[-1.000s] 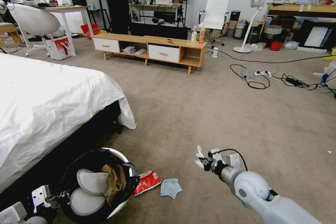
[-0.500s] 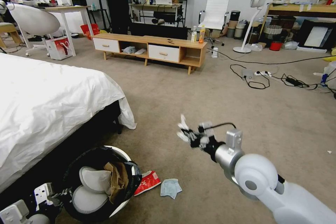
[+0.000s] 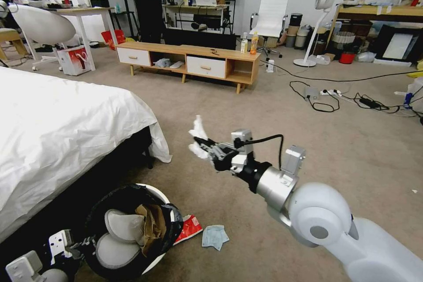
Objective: Pick up the trash bin and place the garbage on the floor into it.
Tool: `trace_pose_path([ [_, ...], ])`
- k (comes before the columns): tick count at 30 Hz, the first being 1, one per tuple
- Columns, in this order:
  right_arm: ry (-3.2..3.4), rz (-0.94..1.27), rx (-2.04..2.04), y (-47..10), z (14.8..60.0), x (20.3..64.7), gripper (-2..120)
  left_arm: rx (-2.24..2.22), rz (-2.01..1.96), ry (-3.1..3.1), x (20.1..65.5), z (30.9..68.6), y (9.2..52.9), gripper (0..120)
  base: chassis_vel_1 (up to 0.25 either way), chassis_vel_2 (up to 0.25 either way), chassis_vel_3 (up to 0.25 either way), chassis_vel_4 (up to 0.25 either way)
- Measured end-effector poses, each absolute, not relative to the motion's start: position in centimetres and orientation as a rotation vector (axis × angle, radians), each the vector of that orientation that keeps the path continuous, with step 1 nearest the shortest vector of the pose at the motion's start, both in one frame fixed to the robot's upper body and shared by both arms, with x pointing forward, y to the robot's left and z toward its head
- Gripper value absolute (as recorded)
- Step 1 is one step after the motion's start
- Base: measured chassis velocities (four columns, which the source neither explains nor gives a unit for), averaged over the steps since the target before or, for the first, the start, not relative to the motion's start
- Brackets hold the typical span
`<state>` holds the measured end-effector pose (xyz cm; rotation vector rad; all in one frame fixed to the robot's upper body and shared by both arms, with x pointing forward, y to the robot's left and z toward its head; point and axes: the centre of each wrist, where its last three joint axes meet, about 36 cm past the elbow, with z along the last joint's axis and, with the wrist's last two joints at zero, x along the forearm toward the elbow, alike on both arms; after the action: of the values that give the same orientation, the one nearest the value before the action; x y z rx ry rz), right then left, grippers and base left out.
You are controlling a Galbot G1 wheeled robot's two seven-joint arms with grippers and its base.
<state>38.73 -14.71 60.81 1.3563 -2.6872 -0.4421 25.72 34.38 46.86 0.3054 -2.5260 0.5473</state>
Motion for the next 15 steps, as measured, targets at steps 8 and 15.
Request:
trace_pose_path([
  [8, -2.584, -0.45, 1.46, -12.5, 61.3, 38.5, 0, 0.298, 0.54, -2.531, 25.7, 47.1, 34.1, 2, 0.0, 0.0, 0.0, 0.0],
  [15, -2.476, -0.356, 1.449, -10.7, 60.2, 37.7, 0, 0.289, 0.54, -2.535, 25.8, 47.1, 33.9, 2, 0.0, 0.0, 0.0, 0.0],
])
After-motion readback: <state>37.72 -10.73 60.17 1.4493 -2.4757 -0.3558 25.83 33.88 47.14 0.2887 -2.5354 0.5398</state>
